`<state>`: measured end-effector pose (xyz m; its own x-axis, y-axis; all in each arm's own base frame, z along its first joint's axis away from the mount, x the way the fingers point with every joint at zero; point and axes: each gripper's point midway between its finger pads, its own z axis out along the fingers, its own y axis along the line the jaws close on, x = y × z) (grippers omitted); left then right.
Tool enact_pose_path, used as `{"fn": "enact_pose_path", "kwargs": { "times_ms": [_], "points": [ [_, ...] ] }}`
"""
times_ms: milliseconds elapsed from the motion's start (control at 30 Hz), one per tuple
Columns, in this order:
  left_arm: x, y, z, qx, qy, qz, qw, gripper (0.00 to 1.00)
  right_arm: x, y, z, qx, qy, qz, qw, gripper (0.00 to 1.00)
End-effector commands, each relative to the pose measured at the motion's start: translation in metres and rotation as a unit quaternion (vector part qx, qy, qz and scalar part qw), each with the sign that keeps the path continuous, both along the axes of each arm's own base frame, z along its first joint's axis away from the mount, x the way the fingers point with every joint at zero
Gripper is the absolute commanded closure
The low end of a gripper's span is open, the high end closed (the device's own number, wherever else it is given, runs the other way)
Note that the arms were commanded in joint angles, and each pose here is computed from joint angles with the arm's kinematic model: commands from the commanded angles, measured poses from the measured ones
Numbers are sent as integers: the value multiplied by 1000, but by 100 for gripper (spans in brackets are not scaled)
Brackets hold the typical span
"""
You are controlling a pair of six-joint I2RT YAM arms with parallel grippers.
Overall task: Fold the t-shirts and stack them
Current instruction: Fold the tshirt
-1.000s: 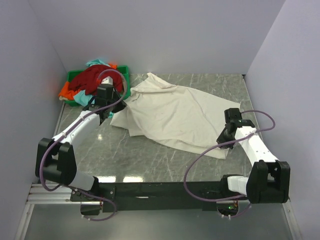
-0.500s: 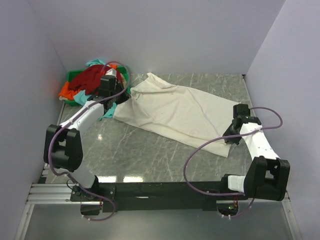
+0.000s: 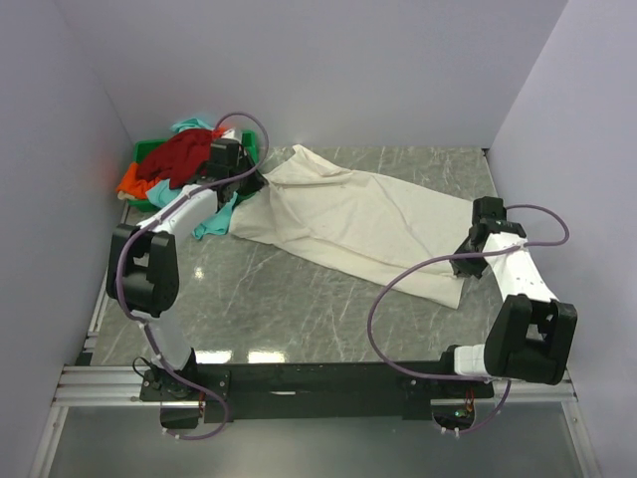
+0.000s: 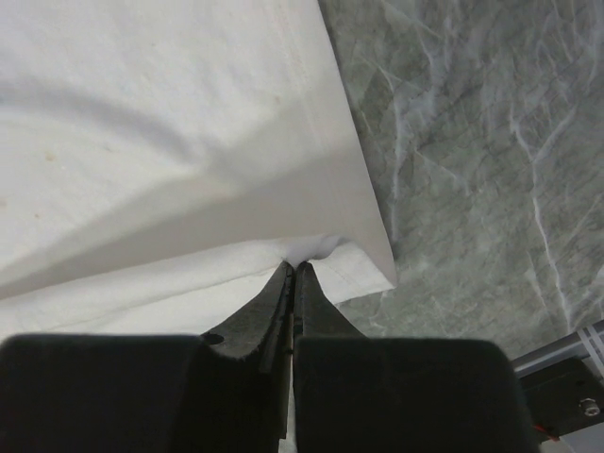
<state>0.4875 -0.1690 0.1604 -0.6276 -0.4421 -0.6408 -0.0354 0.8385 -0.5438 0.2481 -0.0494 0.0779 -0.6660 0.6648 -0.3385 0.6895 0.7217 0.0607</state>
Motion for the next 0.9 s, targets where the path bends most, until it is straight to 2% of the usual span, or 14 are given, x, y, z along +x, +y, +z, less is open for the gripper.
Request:
{"fn": "enact_pose_path", "kwargs": {
  "times_ms": [0,467,567,600,700,733,800,833,867],
  "points": [
    [18,-4,26,-4,-40,-10,999,100,22,-10,15,-14,-29,1,999,100],
    [47,-16,22,-4,-48,-25,999,99,33,-19,4,-25,-8,-6,1000,100],
    [53,-21,37,-9,-62,-36,997,52,42,-19,11,-22,-10,8,1000,92],
    [54,-22,42,-11,-66,-39,997,29,47,-21,19,-26,-15,14,999,88],
    [52,-24,64,-7,-86,-42,995,9,50,-32,33,-54,-14,10,998,73],
    [48,-22,63,-4,-86,-41,995,7,50,-33,39,-62,-20,9,998,63],
    [36,-19,81,-3,-104,-39,994,3,49,-40,47,-81,-31,5,996,51],
    [26,-16,65,1,-91,-39,995,2,48,-40,53,-84,-44,5,995,42],
    [17,-13,83,-4,-115,-37,993,1,48,-36,56,-78,-51,10,996,36]
  ]
}}
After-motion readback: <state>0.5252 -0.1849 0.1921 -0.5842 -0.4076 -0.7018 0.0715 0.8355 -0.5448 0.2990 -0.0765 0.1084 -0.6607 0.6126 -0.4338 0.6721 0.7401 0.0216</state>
